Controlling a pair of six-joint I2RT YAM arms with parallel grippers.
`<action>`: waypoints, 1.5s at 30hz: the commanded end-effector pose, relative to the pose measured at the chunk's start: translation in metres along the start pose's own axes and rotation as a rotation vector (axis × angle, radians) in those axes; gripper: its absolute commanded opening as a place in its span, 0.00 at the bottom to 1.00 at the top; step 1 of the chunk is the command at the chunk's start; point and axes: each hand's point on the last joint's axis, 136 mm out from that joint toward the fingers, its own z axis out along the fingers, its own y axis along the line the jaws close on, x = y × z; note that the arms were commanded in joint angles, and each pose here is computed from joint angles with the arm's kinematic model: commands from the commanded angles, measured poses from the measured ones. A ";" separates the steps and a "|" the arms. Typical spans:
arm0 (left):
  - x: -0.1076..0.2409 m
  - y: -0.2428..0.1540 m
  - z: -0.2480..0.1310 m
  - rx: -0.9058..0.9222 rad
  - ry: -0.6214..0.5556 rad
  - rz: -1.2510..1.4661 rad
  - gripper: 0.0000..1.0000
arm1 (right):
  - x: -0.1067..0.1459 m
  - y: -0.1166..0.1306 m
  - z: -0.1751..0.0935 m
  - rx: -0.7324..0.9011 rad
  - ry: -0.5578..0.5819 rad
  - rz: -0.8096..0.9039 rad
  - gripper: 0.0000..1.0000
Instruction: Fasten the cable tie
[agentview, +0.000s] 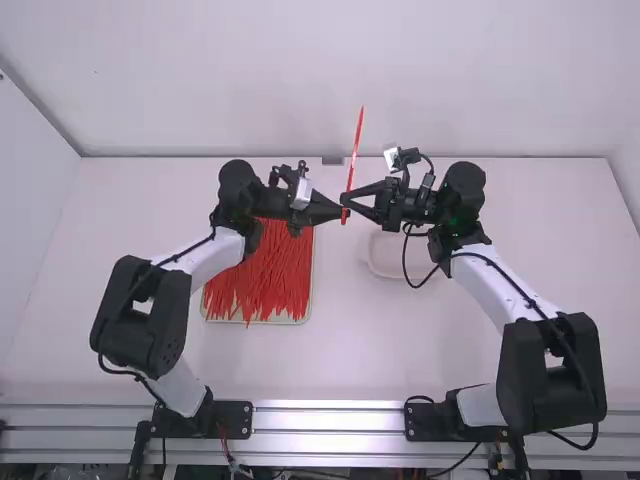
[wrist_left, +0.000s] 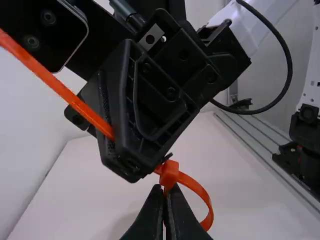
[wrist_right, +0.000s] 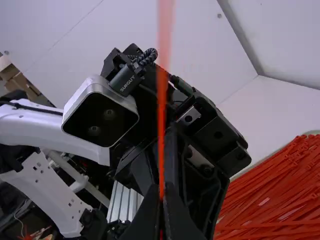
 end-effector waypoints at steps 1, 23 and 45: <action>-0.001 -0.005 0.004 0.022 -0.004 0.002 0.02 | -0.008 0.007 0.000 -0.006 -0.005 -0.035 0.00; 0.021 0.054 -0.058 -0.275 0.038 -0.357 0.99 | -0.024 -0.041 -0.061 0.197 -0.097 -0.055 0.00; 0.103 0.054 -0.097 -0.492 0.257 -0.617 0.99 | 0.068 -0.149 -0.103 0.852 0.086 0.117 0.00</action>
